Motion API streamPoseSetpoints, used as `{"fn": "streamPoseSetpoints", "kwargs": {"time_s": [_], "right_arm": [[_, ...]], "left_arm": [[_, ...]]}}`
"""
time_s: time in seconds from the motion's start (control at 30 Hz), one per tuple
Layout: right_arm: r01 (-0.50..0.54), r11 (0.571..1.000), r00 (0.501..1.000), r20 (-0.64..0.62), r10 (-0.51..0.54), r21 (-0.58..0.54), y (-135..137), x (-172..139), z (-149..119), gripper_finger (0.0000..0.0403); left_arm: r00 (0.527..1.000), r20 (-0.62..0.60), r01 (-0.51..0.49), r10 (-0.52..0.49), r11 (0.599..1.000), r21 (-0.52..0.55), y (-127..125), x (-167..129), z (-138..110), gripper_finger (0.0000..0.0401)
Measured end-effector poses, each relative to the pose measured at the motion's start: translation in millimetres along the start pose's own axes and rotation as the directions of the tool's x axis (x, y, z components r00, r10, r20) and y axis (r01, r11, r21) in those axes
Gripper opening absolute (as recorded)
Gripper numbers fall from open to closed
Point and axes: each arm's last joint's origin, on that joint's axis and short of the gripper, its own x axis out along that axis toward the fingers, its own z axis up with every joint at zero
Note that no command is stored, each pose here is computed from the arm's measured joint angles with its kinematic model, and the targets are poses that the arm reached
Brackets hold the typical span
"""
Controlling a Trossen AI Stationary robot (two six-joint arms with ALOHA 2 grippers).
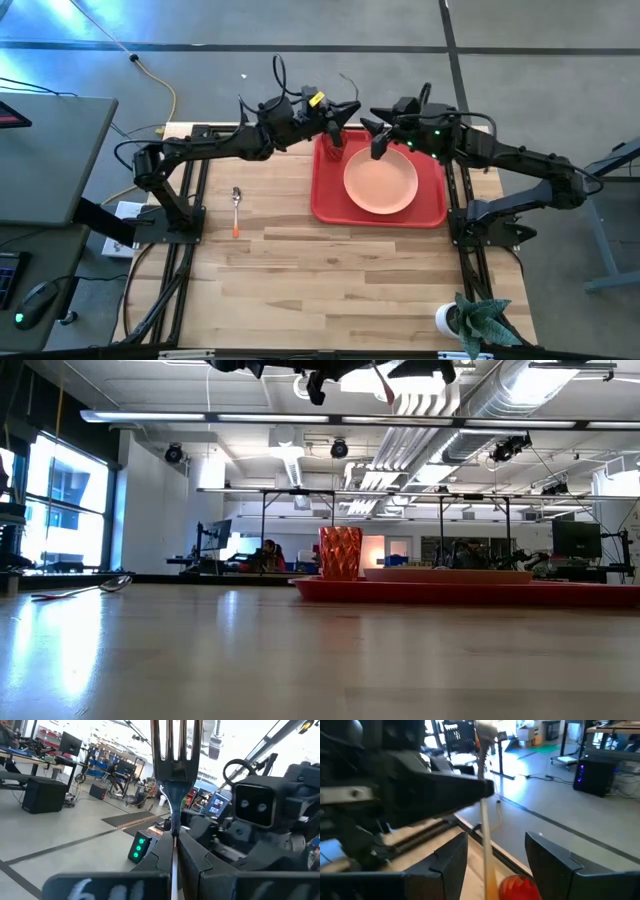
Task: Pick and place plate/cup/fork/spoon on tray
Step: Put the fork on the red tray to the right of the pink plate
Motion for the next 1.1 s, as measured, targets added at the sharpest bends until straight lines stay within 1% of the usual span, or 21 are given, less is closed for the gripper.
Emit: {"fn": "streamPoseSetpoints", "kwargs": {"time_s": [0.1, 0.2, 0.27, 0.4, 0.53, 0.67, 0.87, 0.97, 1.1], "right_arm": [[0.025, 1.0, 0.999, -0.03, -0.025, -0.008, -1, 13, -6, 0.019], [0.059, 0.997, 0.998, -0.013, -0.059, 0.042, 0, 19, -7, 0.0184], [0.093, 0.993, 0.996, 0.007, -0.094, 0.067, 0, 20, -6, 0.0172], [0.099, 0.992, 0.995, 0.01, -0.1, 0.072, -1, 20, -6, 0.0132], [0.065, 0.996, 0.998, 0.007, -0.066, 0.069, 0, 20, -5, 0.009], [0.06, 0.997, 0.998, 0.008, -0.06, 0.038, 0, 20, -5, 0.006], [0.048, 0.998, 0.999, 0.006, -0.049, 0.04, 1, 20, -5, 0.0007], [0.052, 0.998, 0.999, 0.007, -0.052, 0.04, 1, 20, -5, 0.0008], [0.063, 0.998, 0.998, 0.009, -0.063, 0.021, 0, 20, -5, 0.0045]], "left_arm": [[1.0, 0.0, -0.002, 0.002, 1.0, 0.01, 1, 0, 0, 0.0003], [1.0, 0.0, -0.005, 0.005, 1.0, 0.012, 1, 0, 0, 0.0004], [1.0, 0.0, -0.005, 0.005, 1.0, 0.014, 2, 0, 0, 0.0005], [1.0, -0.01, -0.014, 0.014, 1.0, 0.016, 2, 0, -1, 0.0006], [0.998, -0.037, -0.04, 0.041, 0.999, 0.02, 5, 0, -3, 0.0006], [0.997, -0.052, -0.05, 0.051, 0.999, 0.023, 7, 0, -4, 0.0007], [0.997, -0.051, -0.051, 0.052, 0.998, 0.022, 7, 0, -4, 0.0007], [0.997, -0.05, -0.051, 0.052, 0.998, 0.022, 7, 0, -4, 0.0007], [0.998, -0.048, -0.05, 0.05, 0.999, 0.021, 7, 0, -4, 0.0007]]}}
